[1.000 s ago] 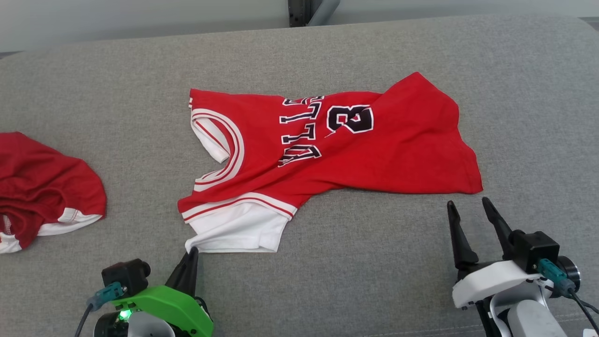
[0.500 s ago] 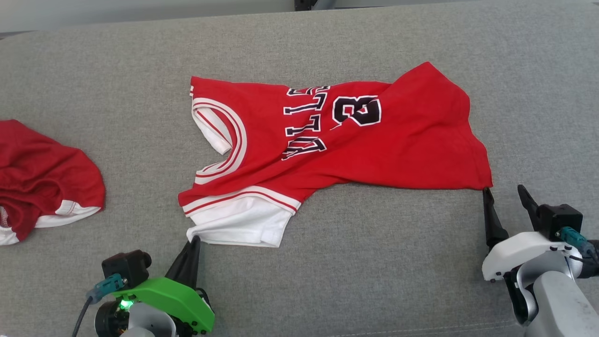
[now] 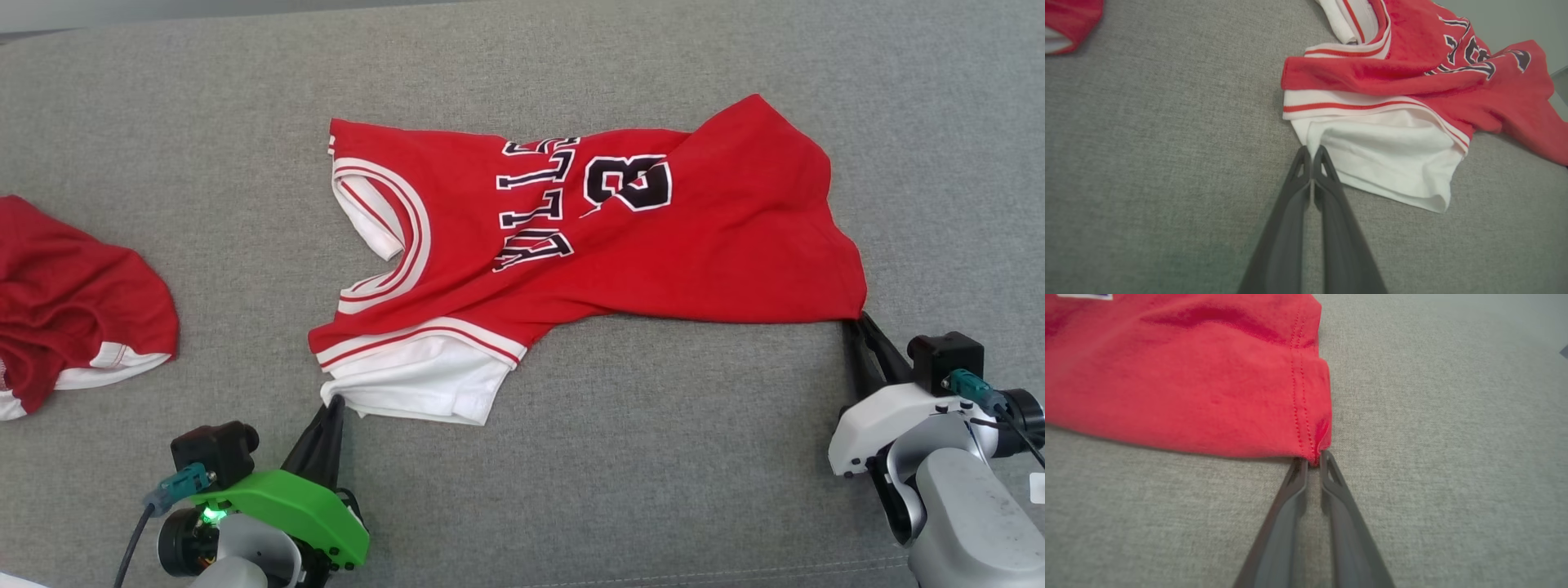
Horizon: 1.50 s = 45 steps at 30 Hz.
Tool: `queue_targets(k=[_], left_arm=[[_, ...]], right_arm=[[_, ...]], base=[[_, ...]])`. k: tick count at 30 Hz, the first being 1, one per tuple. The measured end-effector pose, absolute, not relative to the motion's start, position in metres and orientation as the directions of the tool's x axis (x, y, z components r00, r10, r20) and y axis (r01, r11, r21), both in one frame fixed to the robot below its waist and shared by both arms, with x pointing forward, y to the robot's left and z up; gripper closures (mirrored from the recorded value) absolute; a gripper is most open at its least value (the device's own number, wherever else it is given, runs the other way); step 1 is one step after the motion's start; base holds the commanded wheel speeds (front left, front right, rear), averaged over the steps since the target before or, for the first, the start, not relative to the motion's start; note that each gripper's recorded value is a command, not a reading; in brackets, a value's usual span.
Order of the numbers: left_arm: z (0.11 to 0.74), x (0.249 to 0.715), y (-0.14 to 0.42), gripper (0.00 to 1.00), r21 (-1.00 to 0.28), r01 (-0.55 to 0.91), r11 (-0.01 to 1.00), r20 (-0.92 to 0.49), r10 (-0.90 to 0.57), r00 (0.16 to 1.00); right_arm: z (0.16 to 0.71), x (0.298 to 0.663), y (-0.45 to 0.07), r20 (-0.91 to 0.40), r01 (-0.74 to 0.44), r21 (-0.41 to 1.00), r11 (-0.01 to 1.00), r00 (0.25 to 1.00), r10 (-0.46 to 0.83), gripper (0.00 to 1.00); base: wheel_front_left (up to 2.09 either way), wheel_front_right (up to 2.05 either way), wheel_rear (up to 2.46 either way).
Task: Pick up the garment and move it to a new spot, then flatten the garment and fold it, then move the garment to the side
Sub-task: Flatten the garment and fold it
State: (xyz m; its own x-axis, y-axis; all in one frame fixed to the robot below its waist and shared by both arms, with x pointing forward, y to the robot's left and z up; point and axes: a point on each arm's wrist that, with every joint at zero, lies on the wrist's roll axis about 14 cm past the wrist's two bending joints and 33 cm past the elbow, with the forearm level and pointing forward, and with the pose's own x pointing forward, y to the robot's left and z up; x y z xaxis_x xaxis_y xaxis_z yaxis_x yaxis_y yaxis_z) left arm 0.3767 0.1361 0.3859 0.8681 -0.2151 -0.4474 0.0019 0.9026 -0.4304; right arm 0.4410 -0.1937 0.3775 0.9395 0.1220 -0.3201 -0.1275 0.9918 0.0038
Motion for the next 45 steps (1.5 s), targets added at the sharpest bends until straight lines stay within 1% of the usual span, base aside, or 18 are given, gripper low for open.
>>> queue_targets(k=[1,2,7,10,12,14,18,22,24,25,27,31,35,38,42,45], left_arm=[[0.386,0.377,0.136,1.0,-0.43,0.002,0.903,-0.448,-0.215,0.868],[0.385,0.377,0.137,1.0,-0.429,0.001,0.903,-0.449,-0.214,0.867],[0.387,0.378,0.137,1.0,-0.429,0.001,0.903,-0.445,-0.212,0.87],[0.394,0.382,0.139,1.0,-0.429,0.008,0.903,-0.415,-0.205,0.887],[0.405,0.386,0.139,1.0,-0.434,0.024,0.901,-0.369,-0.202,0.907],[0.422,0.394,0.136,1.0,-0.446,0.06,0.893,-0.3,-0.212,0.93],[0.471,0.412,0.133,1.0,-0.469,0.143,0.871,-0.134,-0.23,0.964],[0.539,0.429,0.134,1.0,-0.466,0.245,0.85,0.071,-0.241,0.968],[0.575,0.435,0.133,1.0,-0.459,0.3,0.837,0.161,-0.253,0.954],[0.607,0.438,0.129,1.0,-0.437,0.357,0.826,0.229,-0.281,0.932],[0.639,0.438,0.125,1.0,-0.454,0.41,0.791,0.298,-0.299,0.907],[0.696,0.436,0.119,1.0,-0.41,0.498,0.764,0.405,-0.337,0.85],[0.757,0.429,0.106,1.0,-0.327,0.591,0.738,0.51,-0.389,0.767],[0.799,0.423,0.094,1.0,-0.258,0.642,0.722,0.566,-0.426,0.706],[0.848,0.416,0.083,1.0,-0.189,0.684,0.704,0.62,-0.454,0.639],[0.866,0.422,0.075,1.0,-0.167,0.691,0.703,0.609,-0.478,0.633]], right_arm=[[0.377,0.442,-0.193,-0.32,-0.132,0.002,0.991,0.939,0.126,0.93],[0.377,0.442,-0.192,-0.321,-0.137,-0.001,0.991,0.938,0.13,1.0],[0.379,0.444,-0.192,-0.317,-0.153,-0.017,0.988,0.938,0.139,1.0],[0.392,0.447,-0.19,-0.28,-0.159,-0.022,0.987,0.949,0.147,1.0],[0.402,0.448,-0.188,-0.247,-0.167,-0.027,0.986,0.956,0.155,1.0],[0.417,0.449,-0.19,-0.204,-0.167,-0.031,0.985,0.966,0.157,1.0],[0.463,0.454,-0.193,-0.066,-0.157,-0.03,0.987,0.986,0.155,1.0],[0.502,0.452,-0.201,0.037,-0.157,-0.042,0.987,0.987,0.159,1.0],[0.522,0.451,-0.206,0.088,-0.157,-0.032,0.987,0.983,0.159,1.0],[0.542,0.45,-0.207,0.132,-0.17,-0.012,0.985,0.977,0.17,1.0],[0.567,0.454,-0.207,0.156,-0.191,0.015,0.981,0.97,0.187,1.0],[0.639,0.455,-0.215,0.241,-0.226,-0.026,0.974,0.944,0.226,1.0],[0.716,0.444,-0.226,0.357,-0.225,-0.08,0.971,0.903,0.239,1.0],[0.758,0.433,-0.233,0.407,-0.208,-0.127,0.97,0.881,0.242,1.0],[0.795,0.421,-0.248,0.437,-0.158,-0.177,0.971,0.872,0.221,1.0],[0.807,0.421,-0.259,0.427,-0.125,-0.194,0.973,0.882,0.198,1.0]], base=[[0.0,0.0,0.0],[0.0,0.0,0.0],[0.0,0.0,0.0],[0.0,0.0,0.0],[0.0,0.0,0.0],[0.0,0.0,0.0],[0.0,0.0,0.0],[0.0,0.0,0.0],[0.0,0.0,0.0],[0.0,0.0,0.0],[0.0,0.0,0.0],[0.0,0.0,0.0],[0.0,0.0,0.0],[0.0,0.0,0.0],[0.0,0.0,0.0],[0.0,0.0,0.0]])
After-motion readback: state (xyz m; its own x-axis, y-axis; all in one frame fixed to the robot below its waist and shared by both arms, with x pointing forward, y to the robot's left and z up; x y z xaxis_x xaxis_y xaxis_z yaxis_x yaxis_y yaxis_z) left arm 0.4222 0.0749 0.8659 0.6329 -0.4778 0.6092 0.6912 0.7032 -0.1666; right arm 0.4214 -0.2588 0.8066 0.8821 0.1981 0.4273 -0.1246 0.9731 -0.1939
